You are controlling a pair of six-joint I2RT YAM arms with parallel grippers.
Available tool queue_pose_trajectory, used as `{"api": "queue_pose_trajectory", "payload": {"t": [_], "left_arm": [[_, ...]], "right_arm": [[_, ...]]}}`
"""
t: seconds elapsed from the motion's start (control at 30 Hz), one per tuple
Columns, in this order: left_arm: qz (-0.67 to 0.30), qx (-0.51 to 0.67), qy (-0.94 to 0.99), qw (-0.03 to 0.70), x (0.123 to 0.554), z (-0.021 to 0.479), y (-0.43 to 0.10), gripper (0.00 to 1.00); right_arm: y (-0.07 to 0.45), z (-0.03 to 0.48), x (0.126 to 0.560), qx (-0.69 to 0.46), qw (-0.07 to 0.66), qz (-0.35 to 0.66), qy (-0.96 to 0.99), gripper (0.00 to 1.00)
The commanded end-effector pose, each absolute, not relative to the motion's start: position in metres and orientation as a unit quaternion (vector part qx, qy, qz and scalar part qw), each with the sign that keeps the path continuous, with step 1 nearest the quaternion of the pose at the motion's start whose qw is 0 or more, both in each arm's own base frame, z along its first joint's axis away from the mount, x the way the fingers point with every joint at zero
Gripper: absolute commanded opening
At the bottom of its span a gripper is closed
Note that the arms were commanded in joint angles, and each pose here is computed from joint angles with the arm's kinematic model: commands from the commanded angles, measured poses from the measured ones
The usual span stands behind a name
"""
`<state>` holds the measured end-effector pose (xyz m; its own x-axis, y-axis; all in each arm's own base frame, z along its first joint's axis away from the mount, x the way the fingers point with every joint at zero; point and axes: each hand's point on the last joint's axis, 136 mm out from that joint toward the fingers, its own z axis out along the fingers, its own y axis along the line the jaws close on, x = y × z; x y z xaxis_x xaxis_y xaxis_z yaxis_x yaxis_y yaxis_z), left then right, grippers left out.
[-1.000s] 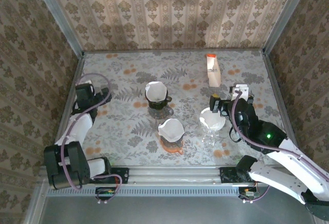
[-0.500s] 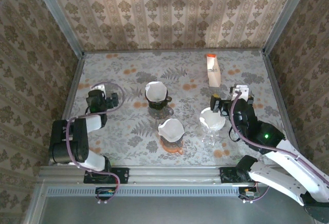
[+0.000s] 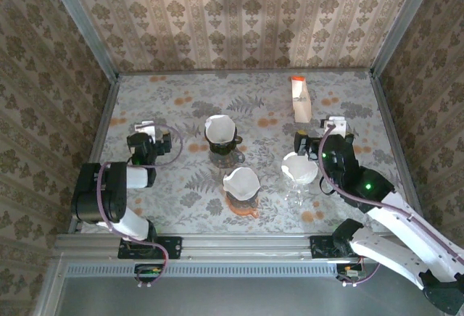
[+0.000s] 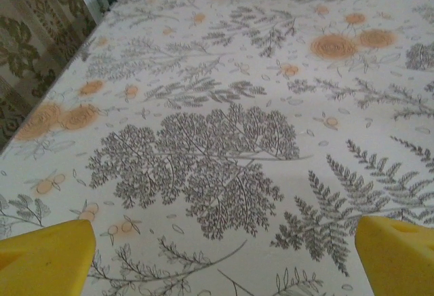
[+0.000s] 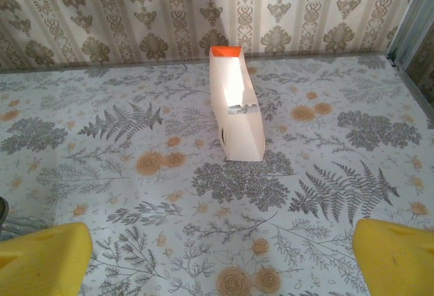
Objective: Place the coffee filter in the dripper
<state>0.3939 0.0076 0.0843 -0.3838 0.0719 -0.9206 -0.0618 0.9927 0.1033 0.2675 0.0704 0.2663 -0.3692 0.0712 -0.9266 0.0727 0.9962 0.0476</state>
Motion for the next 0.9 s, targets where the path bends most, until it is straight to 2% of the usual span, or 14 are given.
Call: {"api": "queue_pose_trajectory", "payload": {"t": [0.0, 0.27, 0.57, 0.73, 0.87], "left_arm": [[0.069, 0.004, 0.814, 0.577, 0.399, 0.097, 0.01, 1.0], [0.07, 0.006, 0.813, 0.578, 0.399, 0.097, 0.01, 1.0], [0.093, -0.016, 0.808, 0.582, 0.396, 0.099, 0.018, 1.0], [0.092, -0.017, 0.808, 0.582, 0.396, 0.099, 0.018, 1.0], [0.092, -0.017, 0.809, 0.581, 0.396, 0.098, 0.018, 1.0]], "right_arm": [[0.066, 0.269, 0.267, 0.059, 0.573, 0.012, 0.817, 1.0], [0.062, 0.268, 0.265, 0.071, 0.578, 0.018, 0.813, 1.0], [0.011, 0.274, 0.279, 0.155, 0.579, -0.075, 0.797, 1.0], [-0.013, 0.249, 0.309, 0.145, 0.569, -0.12, 0.8, 1.0], [-0.03, 0.212, 0.338, 0.149, 0.546, -0.114, 0.816, 1.0]]}}
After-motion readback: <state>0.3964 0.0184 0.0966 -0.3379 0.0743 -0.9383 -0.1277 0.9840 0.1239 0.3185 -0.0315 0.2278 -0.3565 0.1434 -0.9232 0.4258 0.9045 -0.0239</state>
